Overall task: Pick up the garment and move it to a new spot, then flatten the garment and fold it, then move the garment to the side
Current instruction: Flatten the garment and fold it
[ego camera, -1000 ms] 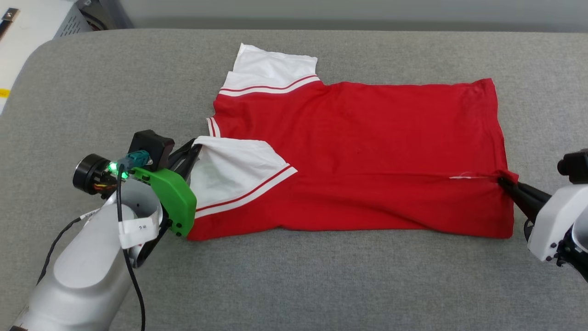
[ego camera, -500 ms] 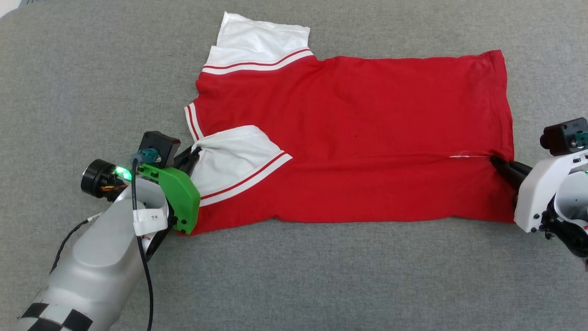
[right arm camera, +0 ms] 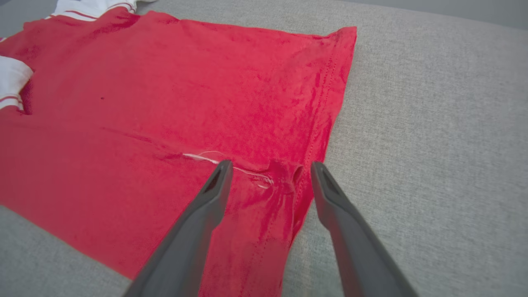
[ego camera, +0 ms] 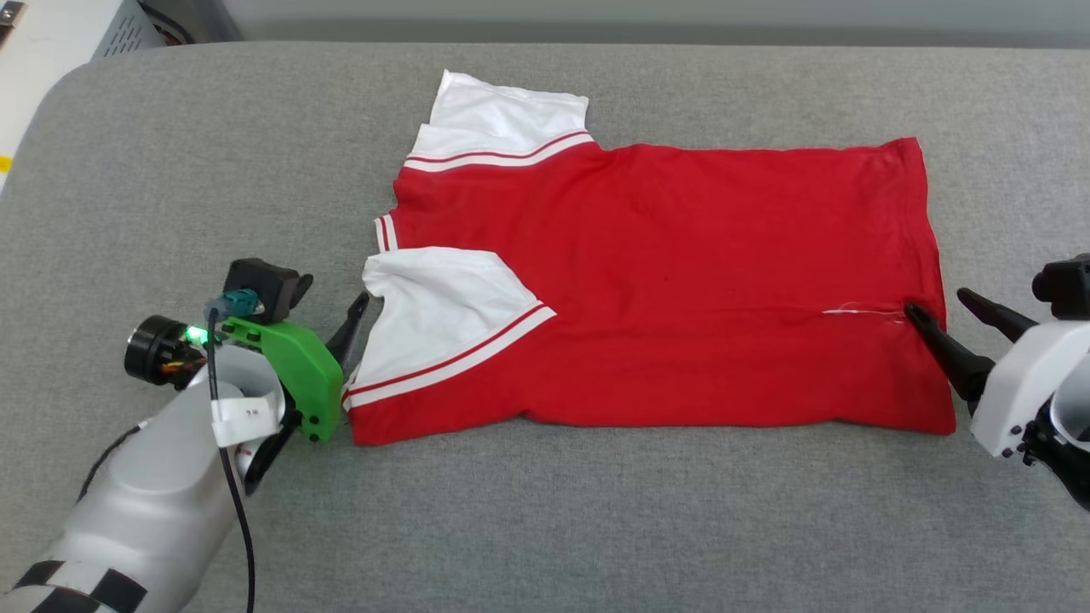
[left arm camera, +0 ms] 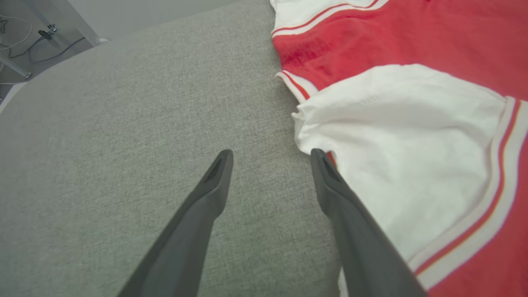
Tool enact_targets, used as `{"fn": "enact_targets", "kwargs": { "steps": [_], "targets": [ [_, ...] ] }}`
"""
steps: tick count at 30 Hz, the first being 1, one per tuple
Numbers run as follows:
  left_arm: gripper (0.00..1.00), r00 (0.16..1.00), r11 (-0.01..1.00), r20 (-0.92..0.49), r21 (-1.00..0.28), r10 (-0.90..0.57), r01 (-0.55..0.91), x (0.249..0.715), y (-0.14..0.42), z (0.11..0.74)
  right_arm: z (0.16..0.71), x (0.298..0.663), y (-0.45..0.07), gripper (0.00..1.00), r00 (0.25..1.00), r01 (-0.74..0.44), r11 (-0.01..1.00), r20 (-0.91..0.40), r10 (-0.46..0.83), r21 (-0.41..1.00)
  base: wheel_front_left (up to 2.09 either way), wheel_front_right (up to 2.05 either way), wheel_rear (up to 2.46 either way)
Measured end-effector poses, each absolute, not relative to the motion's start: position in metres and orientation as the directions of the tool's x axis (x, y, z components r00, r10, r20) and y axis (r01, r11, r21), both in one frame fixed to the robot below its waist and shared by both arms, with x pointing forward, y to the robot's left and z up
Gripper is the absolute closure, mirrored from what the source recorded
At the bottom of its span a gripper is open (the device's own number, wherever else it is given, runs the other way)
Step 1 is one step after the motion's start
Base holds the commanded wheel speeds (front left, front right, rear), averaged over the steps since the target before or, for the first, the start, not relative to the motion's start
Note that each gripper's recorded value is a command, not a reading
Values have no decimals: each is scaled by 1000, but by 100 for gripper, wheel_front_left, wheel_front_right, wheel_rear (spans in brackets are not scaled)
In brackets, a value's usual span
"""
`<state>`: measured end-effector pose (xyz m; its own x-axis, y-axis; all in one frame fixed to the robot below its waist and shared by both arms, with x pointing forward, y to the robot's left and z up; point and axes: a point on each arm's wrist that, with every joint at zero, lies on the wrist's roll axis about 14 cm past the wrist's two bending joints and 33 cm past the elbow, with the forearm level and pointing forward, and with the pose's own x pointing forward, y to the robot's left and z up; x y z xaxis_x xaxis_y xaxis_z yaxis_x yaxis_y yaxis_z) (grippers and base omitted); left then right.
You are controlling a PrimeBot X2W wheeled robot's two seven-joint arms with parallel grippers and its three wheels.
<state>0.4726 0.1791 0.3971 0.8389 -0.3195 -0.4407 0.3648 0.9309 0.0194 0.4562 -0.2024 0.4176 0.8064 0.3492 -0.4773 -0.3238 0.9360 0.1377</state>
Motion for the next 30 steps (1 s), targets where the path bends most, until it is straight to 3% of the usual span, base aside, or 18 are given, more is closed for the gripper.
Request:
{"fn": "enact_targets", "kwargs": {
  "steps": [4,7,8,11,15,30],
  "targets": [
    [0,875,938,-379,47,-302,345,486,194,437,434,451,-207,0,834,-323,937,-428,349,135,0,0,0],
    [0,856,934,-417,40,-307,354,485,195,453,445,448,-206,0,846,-331,934,-396,358,136,0,0,0],
    [0,835,930,-454,32,-312,365,481,194,453,448,447,-205,0,848,-335,933,-388,360,134,0,0,0],
    [0,669,910,-661,-51,-339,411,451,184,449,458,444,-199,0,850,-360,926,-371,375,113,0,0,0],
    [0,519,897,-775,-137,-361,420,429,175,435,459,442,-187,0,839,-376,919,-376,393,121,0,0,0],
    [0,292,888,-895,-201,-338,413,403,162,370,437,436,-181,0,811,-354,922,-439,387,160,0,0,0]
  ]
}}
